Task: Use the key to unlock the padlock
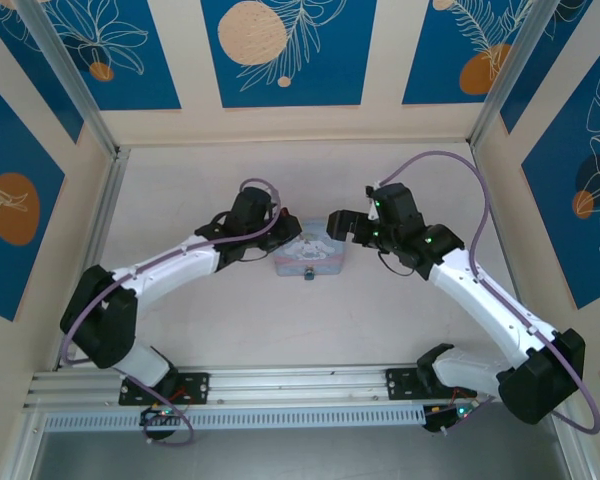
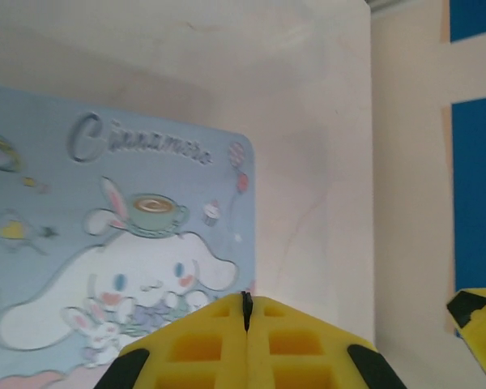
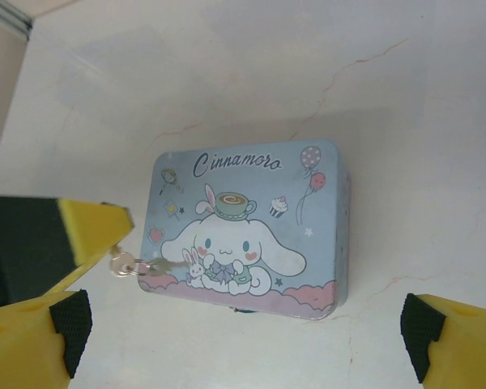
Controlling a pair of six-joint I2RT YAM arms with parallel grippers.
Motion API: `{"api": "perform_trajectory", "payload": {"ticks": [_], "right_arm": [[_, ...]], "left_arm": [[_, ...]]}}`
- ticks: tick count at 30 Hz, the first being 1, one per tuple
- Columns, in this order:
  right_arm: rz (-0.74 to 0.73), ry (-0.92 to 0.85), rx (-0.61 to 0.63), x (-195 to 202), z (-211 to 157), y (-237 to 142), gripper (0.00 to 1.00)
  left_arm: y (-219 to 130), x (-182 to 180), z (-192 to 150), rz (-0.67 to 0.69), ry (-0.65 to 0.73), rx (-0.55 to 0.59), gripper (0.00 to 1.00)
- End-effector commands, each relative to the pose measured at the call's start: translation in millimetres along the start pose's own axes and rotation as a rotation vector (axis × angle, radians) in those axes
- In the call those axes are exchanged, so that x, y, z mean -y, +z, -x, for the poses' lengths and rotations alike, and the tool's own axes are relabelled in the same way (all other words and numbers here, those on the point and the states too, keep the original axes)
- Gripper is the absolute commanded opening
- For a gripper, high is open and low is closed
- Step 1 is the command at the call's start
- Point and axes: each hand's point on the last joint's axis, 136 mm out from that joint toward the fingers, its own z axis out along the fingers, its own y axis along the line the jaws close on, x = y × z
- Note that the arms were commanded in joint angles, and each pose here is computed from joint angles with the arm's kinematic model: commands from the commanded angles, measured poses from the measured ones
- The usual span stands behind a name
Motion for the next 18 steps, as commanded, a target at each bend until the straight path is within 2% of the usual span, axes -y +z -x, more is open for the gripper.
{"api": "perform_trajectory", "payload": {"ticks": [1, 3, 8, 10, 18], "right_arm": [[0.105, 0.104, 0.008, -4.7, 2.5, -4.5, 0.99], [0.105, 0.130, 0.006, 1.6, 4.3, -1.4, 1.00], [0.111, 0.241, -0.072, 13.6, 2.4, 13.7, 1.00], [0.178, 0.271, -0.108, 7.5, 2.1, 19.5, 1.00], [0.457, 0.380, -0.034, -22.2, 22.6, 18.8, 1.00]], "left_arm": [[-24.3, 6.8, 30.9, -0.010, 0.079, 0.188, 0.00], [-28.7, 7.6, 34.2, -0.008, 0.087, 0.212, 0.00], [-34.2, 26.0, 40.1, -0.106, 0.145, 0.257, 0.00], [-36.7, 32.4, 41.4, -0.132, 0.161, 0.265, 0.00], [-48.9, 55.3, 50.2, -0.252, 0.220, 0.345, 0.00]]}}
